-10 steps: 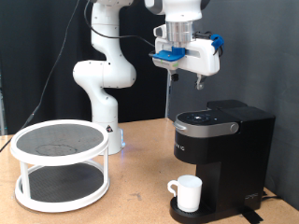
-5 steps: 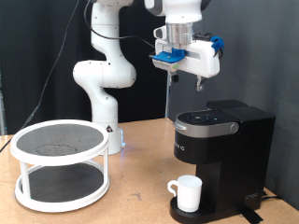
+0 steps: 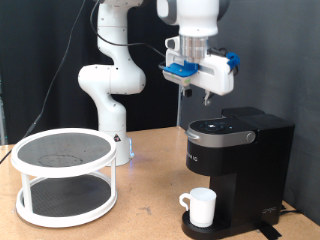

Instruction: Make a cup of coffee with the keurig machine

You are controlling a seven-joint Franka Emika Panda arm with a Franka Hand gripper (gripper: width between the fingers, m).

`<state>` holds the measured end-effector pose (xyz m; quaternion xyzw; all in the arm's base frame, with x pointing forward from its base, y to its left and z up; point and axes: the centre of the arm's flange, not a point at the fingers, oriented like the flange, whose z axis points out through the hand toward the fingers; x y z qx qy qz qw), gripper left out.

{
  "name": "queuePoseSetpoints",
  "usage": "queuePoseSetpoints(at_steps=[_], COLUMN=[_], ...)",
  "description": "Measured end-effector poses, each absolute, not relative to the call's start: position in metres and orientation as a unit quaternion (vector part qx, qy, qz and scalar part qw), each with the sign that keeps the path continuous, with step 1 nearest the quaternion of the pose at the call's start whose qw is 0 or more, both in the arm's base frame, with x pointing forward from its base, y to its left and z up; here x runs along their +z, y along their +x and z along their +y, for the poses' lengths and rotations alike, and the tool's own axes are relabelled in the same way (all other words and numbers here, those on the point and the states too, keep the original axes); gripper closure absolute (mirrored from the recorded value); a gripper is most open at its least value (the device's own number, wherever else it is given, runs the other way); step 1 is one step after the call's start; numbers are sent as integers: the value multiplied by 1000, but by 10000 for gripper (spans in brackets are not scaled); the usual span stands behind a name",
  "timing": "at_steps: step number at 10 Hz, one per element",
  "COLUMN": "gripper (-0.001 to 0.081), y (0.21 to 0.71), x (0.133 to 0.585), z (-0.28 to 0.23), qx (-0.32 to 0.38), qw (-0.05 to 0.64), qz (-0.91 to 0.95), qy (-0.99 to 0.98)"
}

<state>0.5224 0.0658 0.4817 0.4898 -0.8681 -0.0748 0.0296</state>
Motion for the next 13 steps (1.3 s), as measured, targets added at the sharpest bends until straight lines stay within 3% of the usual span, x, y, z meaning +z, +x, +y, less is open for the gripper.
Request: queuePoseSetpoints(at_steps=[1,3,4,5,13], gripper=[384,723,723,789,806], y=[524,529,531,532,535], x=[474,459,454,451,427], z=[70,80,85,90,108], qx=[-73,-70,-69,-70,-62], qw=[36,43,42,42,56], qz=[-869,-869,-868,-867,-870], qy=[489,488,489,492,485])
